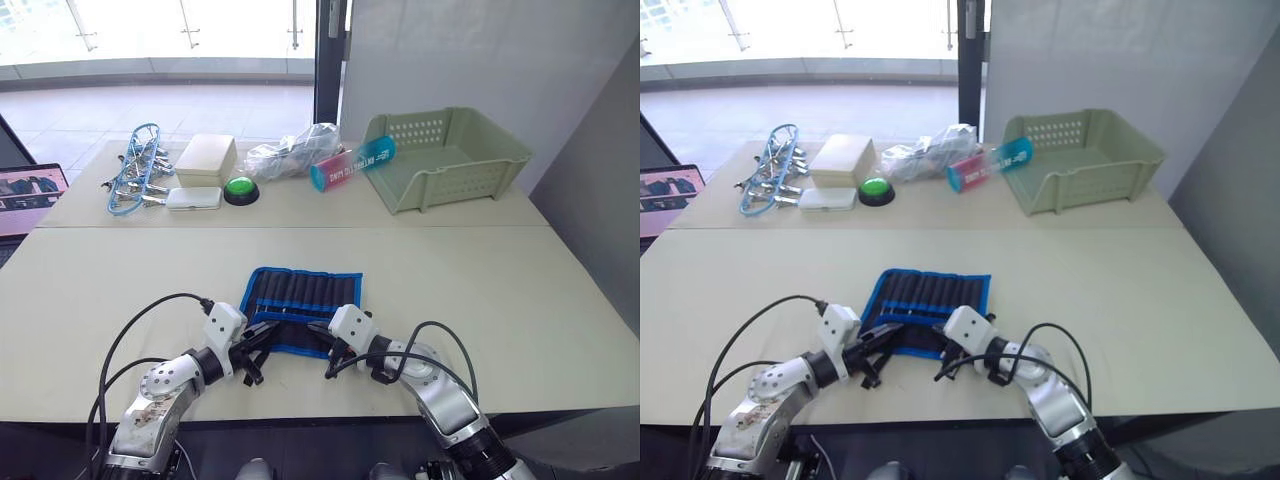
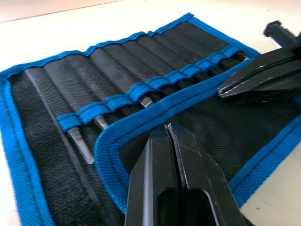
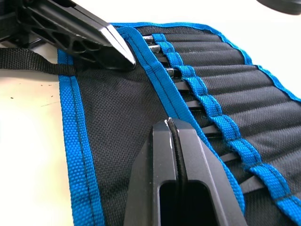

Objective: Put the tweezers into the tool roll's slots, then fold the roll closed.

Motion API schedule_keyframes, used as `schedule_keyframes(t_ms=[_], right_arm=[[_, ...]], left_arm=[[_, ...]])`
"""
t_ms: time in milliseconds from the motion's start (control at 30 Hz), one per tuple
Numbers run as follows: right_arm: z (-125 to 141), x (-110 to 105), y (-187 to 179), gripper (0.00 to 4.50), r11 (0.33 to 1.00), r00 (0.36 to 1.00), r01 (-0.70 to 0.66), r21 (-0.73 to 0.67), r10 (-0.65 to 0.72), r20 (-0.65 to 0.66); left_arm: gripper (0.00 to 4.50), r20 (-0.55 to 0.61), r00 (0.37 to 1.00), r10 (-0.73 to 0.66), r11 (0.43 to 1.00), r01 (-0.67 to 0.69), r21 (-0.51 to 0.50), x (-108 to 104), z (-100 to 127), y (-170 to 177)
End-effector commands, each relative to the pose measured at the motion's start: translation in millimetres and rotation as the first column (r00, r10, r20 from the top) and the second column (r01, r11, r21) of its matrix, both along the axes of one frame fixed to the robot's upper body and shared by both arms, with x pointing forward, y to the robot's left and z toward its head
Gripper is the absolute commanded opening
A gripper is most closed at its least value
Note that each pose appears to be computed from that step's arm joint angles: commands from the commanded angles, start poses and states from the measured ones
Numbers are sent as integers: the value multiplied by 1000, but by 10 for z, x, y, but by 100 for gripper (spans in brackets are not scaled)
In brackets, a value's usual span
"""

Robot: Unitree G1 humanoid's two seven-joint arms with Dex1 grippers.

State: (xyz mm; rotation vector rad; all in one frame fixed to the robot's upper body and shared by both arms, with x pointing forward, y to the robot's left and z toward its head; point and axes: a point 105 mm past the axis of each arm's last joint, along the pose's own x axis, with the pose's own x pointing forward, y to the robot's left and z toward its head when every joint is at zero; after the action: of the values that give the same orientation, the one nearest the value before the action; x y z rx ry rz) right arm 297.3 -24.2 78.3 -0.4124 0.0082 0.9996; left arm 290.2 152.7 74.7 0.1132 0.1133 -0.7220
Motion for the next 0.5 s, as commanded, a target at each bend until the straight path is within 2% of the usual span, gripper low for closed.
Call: schedule_keyframes(t_ms=[33, 167, 267, 400, 500], right_arm=[[-72, 34, -147, 0, 998, 998, 63, -30, -63, -26], [-72, 64, -338, 0, 991, 991, 133, -28, -134, -22], [57, 22, -371, 0, 991, 992, 125, 51, -125, 0], [276, -78, -222, 0, 987, 999, 38, 154, -43, 33], [415, -259, 173, 0, 977, 992, -120, 178, 110, 65]], left_arm=[[4, -65, 996, 58, 997, -54, 55, -9, -190, 151], [4, -85, 996, 35, 998, -31, 55, -30, -226, 107], [4, -87, 996, 22, 999, -18, 48, -32, -226, 72], [4, -85, 996, 16, 999, -12, 44, -18, -222, 33], [4, -82, 997, 7, 999, -3, 38, -10, -210, 2]])
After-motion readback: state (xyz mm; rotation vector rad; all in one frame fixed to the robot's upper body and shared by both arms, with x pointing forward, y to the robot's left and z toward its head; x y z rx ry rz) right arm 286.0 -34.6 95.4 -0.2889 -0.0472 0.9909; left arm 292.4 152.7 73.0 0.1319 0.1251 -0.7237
